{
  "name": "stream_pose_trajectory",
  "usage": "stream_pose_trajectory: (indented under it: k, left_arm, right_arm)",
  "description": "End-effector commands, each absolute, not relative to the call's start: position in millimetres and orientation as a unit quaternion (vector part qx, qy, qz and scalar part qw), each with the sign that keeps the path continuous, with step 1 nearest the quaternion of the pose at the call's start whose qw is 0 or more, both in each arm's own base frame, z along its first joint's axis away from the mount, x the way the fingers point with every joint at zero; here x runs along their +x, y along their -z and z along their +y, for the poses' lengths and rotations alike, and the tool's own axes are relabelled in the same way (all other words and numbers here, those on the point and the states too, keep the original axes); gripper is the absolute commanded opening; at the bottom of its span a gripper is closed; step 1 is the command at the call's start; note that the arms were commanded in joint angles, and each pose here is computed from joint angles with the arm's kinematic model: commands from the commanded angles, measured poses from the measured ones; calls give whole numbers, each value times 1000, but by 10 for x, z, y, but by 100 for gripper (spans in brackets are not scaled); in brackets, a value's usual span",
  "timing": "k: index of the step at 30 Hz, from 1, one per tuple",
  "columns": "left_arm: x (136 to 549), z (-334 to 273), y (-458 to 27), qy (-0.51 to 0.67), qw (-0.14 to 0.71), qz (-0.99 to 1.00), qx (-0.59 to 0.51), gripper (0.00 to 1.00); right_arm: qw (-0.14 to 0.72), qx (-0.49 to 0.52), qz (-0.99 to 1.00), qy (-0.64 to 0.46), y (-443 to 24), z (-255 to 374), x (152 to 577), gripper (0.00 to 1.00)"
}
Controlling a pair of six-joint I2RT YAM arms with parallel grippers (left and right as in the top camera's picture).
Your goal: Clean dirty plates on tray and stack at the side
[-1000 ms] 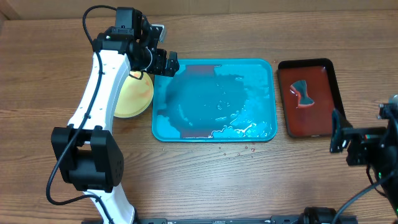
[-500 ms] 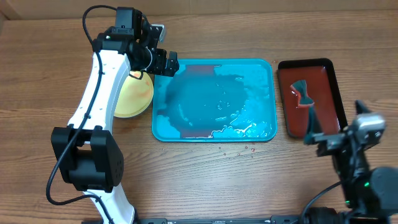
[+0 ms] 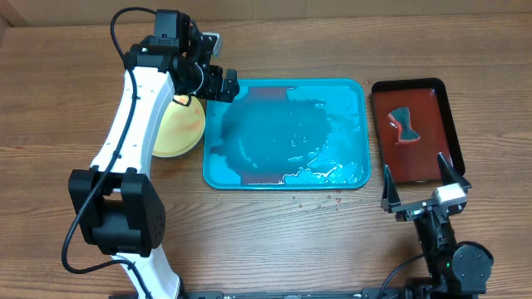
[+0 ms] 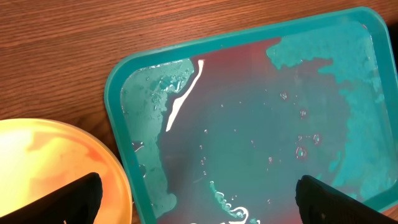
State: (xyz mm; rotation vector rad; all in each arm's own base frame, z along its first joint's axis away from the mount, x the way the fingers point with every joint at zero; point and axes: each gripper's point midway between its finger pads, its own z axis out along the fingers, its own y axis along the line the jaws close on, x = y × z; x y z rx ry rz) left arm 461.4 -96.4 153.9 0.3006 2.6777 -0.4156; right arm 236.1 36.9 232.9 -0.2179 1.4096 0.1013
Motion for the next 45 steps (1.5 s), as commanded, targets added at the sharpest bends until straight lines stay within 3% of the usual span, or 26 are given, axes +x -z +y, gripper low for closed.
stream_pose_trajectory:
  k: [1, 10, 45]
  left_arm:
    - [4640, -975, -1624, 146, 219, 957, 121, 100]
    - [4640, -975, -1624, 146, 219, 957, 121, 100]
    - [4640, -975, -1624, 146, 219, 957, 121, 100]
  right_arm:
    - [755, -109, 644, -54, -2207, 418, 2365, 100]
    - [700, -117, 699, -81, -1741, 491, 2398, 100]
    - [697, -84, 703, -118, -1751, 505, 2396, 100]
